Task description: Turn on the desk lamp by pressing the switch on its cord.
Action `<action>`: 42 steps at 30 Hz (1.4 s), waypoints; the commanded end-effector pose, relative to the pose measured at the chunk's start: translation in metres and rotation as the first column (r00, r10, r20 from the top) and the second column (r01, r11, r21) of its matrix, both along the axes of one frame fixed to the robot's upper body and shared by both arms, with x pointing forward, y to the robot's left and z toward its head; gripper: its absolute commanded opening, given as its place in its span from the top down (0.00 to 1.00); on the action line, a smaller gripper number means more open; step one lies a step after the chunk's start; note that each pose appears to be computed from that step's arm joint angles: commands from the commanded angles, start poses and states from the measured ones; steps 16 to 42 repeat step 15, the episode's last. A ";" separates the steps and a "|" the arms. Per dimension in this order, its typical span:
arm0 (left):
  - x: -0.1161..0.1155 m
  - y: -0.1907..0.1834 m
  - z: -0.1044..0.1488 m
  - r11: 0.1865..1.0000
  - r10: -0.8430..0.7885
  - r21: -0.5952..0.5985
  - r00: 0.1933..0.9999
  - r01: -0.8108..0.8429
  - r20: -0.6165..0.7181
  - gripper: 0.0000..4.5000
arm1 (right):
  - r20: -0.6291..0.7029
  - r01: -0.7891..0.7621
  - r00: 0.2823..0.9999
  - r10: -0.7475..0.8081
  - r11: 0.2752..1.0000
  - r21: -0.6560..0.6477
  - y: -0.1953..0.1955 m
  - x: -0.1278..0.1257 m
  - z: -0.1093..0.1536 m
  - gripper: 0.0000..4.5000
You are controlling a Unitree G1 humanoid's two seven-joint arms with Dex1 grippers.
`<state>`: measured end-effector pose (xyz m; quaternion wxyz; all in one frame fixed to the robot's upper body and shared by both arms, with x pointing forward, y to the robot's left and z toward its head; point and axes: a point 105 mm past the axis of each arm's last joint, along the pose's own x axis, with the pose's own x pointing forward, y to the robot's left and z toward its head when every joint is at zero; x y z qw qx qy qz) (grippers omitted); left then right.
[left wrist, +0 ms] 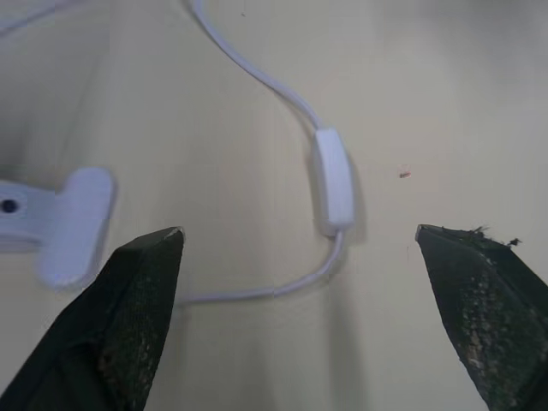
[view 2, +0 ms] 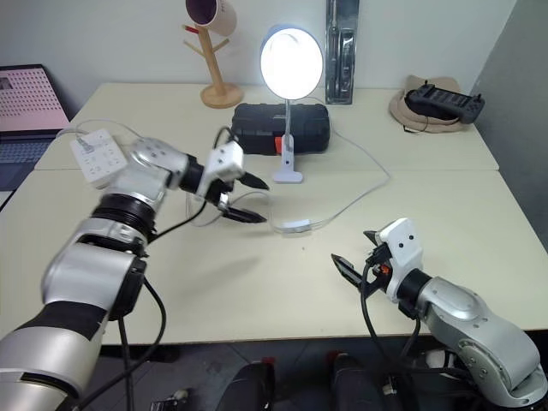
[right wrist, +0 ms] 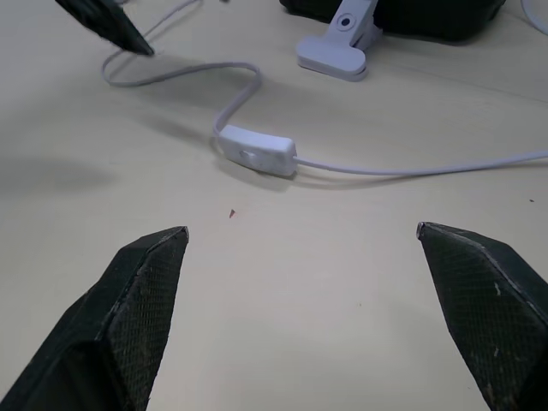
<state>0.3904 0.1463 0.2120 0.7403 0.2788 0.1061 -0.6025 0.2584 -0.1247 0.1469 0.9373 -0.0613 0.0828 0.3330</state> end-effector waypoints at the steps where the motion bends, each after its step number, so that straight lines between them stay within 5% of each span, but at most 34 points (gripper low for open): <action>1: -0.013 0.029 0.014 0.974 0.189 -0.135 0.981 -0.182 0.042 0.01 | 0.040 0.005 0.999 -0.004 0.999 -0.035 -0.011 0.002 0.008 0.00; 8: -0.038 0.067 -0.032 0.846 0.508 -0.187 0.861 -0.499 0.001 0.01 | 0.022 0.053 0.998 -0.052 0.997 -0.060 -0.016 0.014 -0.002 0.00; 15: -0.062 0.063 -0.046 0.759 0.616 -0.236 0.787 -0.606 -0.041 0.01 | 0.010 0.087 0.996 -0.086 0.995 -0.046 -0.017 0.024 -0.005 0.00; 42: -0.062 0.063 -0.046 0.759 0.616 -0.236 0.787 -0.606 -0.041 0.01 | 0.010 0.087 0.996 -0.086 0.995 -0.046 -0.017 0.024 -0.005 0.00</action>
